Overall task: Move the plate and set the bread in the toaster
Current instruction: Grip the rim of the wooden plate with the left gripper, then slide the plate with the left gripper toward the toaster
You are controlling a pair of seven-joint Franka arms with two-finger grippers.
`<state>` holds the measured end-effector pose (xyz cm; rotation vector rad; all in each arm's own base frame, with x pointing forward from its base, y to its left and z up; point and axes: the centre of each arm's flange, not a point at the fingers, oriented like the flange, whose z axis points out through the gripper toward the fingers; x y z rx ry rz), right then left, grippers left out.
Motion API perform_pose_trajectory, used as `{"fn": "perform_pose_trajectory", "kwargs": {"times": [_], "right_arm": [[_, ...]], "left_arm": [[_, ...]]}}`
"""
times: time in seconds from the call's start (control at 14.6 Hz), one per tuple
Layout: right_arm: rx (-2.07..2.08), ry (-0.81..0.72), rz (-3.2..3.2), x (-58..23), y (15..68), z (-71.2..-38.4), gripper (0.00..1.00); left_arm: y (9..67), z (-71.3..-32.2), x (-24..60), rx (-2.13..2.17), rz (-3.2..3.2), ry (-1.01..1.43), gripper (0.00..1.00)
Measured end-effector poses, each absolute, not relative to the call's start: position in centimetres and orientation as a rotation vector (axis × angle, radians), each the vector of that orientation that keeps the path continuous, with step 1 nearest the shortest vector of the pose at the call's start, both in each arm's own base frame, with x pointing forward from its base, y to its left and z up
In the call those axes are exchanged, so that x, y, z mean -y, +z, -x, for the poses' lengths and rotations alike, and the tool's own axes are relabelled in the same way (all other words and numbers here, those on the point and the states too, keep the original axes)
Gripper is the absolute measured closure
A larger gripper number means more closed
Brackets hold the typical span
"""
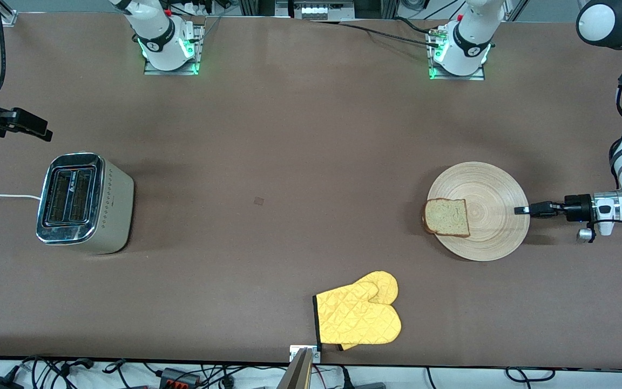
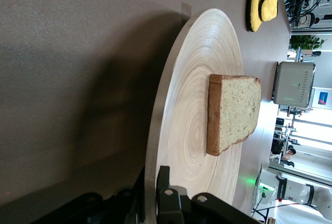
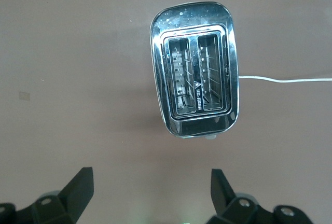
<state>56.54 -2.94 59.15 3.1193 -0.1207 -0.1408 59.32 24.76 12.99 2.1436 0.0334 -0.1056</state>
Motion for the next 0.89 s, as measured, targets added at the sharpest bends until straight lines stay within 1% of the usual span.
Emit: {"fn": "perform_pose_trajectory", "kwargs": {"times": [0.21,0.34,0.55,0.89], "right_arm": [[0.121,-0.141,-3.119,2.9,59.2,-56.5,0.00],[0.121,-0.141,-3.119,2.9,59.2,-56.5,0.00],[0.121,-0.141,-3.119,2.9,59.2,-56.5,0.00],[0.121,-0.141,-3.119,3.0,59.2,-56.5,0.00]], "left_arm": [[13.8,-60.0,-24.3,-0.033,-2.143,-0.103,0.90],[14.6,-60.7,-22.3,-0.007,-2.103,-0.133,0.90],[15.8,-62.1,-17.0,0.094,-2.013,-0.177,0.90],[18.6,-64.9,-5.1,0.284,-1.904,-0.206,0.90]]}}
